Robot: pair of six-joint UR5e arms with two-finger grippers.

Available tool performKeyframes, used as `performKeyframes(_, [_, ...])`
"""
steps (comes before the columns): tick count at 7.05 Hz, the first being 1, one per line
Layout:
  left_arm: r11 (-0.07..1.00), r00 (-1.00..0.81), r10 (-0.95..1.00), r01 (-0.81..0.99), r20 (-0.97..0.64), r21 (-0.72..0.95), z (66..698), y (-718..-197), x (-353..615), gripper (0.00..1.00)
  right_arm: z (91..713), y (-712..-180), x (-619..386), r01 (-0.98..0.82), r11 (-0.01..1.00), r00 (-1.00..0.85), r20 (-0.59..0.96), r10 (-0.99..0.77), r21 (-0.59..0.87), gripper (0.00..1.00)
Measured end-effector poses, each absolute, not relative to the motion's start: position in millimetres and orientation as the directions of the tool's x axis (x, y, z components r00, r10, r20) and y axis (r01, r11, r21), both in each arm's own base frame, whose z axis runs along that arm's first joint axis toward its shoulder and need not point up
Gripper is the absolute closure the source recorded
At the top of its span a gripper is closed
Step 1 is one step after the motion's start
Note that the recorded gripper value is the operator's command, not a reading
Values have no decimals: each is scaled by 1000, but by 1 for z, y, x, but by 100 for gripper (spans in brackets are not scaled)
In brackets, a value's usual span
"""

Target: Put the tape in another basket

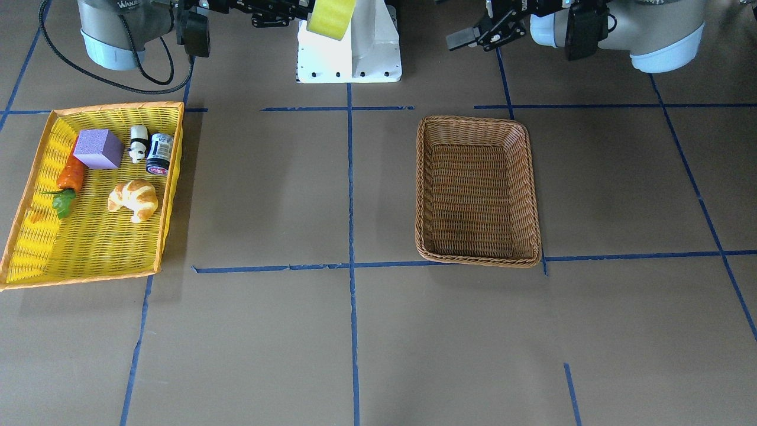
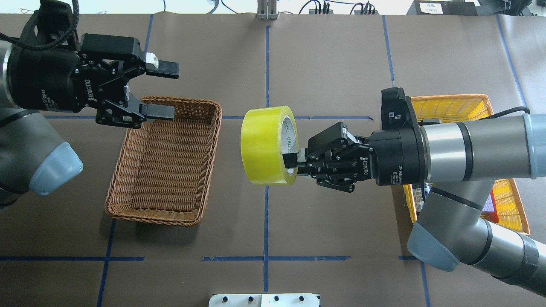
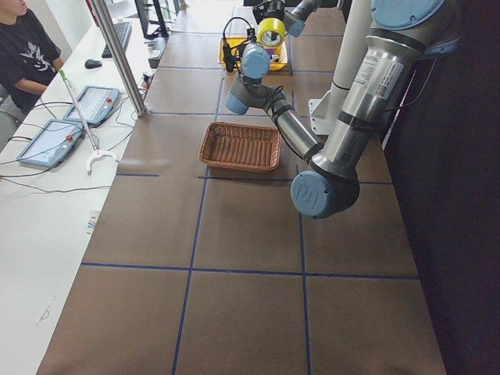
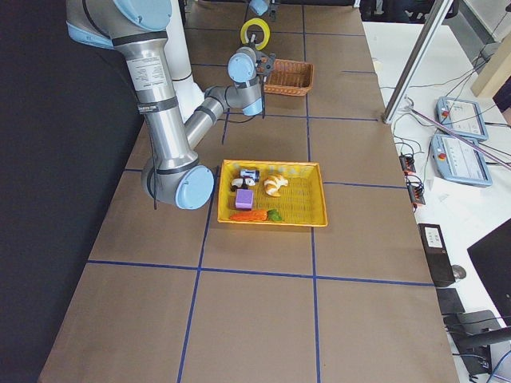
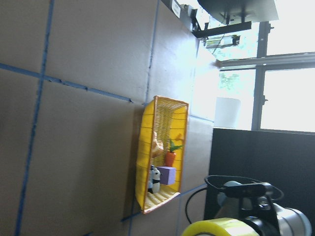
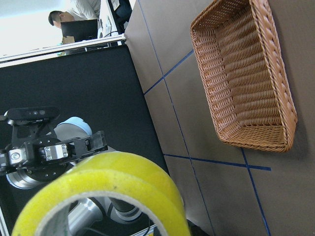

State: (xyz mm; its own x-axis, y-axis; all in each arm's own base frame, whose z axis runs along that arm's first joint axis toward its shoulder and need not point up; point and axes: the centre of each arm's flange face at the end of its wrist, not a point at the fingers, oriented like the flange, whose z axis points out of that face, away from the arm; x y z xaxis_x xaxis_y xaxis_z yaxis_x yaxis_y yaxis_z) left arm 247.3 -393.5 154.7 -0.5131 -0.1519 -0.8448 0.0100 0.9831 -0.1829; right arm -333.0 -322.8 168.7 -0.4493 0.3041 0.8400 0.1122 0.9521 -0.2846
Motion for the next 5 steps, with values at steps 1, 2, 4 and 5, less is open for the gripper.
performKeyframes(1, [978,-606,-169,-6,-777,-208,148,-380,252,0,169,-318,-331,137,950,-470,826,311,-279,100])
performKeyframes(2, [973,-684,-179,-18,-707,-229,144,-369,260,0,169,-313,-330,163,948,-490,812,318,-273,100])
performKeyframes(4, [962,-771,-202,-41,-604,-269,143,-352,280,0,169,-306,-327,210,939,-516,785,342,-272,100])
performKeyframes(5, [958,-786,-212,-51,-581,-281,143,-346,288,0,169,-303,-328,224,936,-518,780,351,-272,100])
